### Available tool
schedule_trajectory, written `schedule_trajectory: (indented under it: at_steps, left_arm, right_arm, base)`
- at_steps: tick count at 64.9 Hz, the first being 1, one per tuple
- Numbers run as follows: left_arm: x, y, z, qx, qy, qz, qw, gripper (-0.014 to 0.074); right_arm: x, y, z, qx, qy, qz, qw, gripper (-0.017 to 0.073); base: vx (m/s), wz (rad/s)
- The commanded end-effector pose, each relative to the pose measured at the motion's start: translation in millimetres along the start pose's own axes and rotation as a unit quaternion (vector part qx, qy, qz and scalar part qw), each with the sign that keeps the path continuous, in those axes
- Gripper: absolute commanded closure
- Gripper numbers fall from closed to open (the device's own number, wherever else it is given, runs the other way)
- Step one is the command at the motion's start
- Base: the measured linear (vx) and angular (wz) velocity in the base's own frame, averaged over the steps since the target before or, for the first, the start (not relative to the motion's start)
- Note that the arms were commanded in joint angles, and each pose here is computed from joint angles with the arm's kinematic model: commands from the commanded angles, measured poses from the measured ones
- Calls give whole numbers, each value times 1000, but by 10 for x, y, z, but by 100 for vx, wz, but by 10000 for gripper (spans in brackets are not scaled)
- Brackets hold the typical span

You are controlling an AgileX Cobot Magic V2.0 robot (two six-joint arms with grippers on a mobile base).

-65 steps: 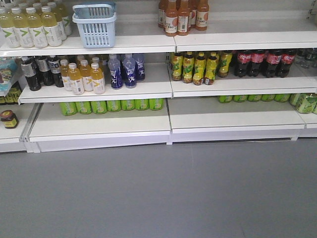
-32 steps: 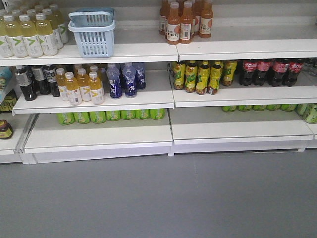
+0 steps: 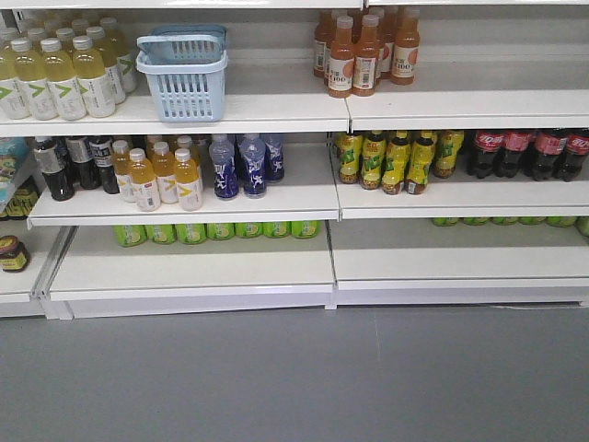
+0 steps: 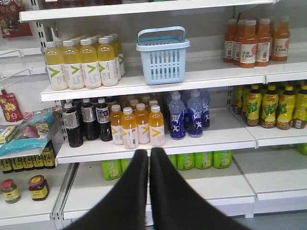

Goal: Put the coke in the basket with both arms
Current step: 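Drive the base toward the shelf holding the light-blue basket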

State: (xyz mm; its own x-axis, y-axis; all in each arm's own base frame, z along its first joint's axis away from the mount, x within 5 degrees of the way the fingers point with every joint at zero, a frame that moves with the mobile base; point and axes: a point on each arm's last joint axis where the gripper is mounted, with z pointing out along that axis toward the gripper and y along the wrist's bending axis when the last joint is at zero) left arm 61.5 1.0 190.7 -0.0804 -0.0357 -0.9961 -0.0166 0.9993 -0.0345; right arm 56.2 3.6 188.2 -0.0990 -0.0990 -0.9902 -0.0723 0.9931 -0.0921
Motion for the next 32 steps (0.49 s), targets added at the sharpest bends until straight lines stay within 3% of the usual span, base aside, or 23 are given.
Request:
schedule_trajectory:
  at_steps: [1, 32]
  left_arm:
    - [-168, -13, -11, 6, -45, -8, 999, 600]
    - [-168, -13, -11, 6, -45, -8, 999, 600]
  right_arm:
    - [-48, -5, -7, 4, -39, -2, 999, 561]
    - [-51, -6, -7, 4, -40, -2, 999, 561]
  base:
    - [15, 5]
    - [16, 5]
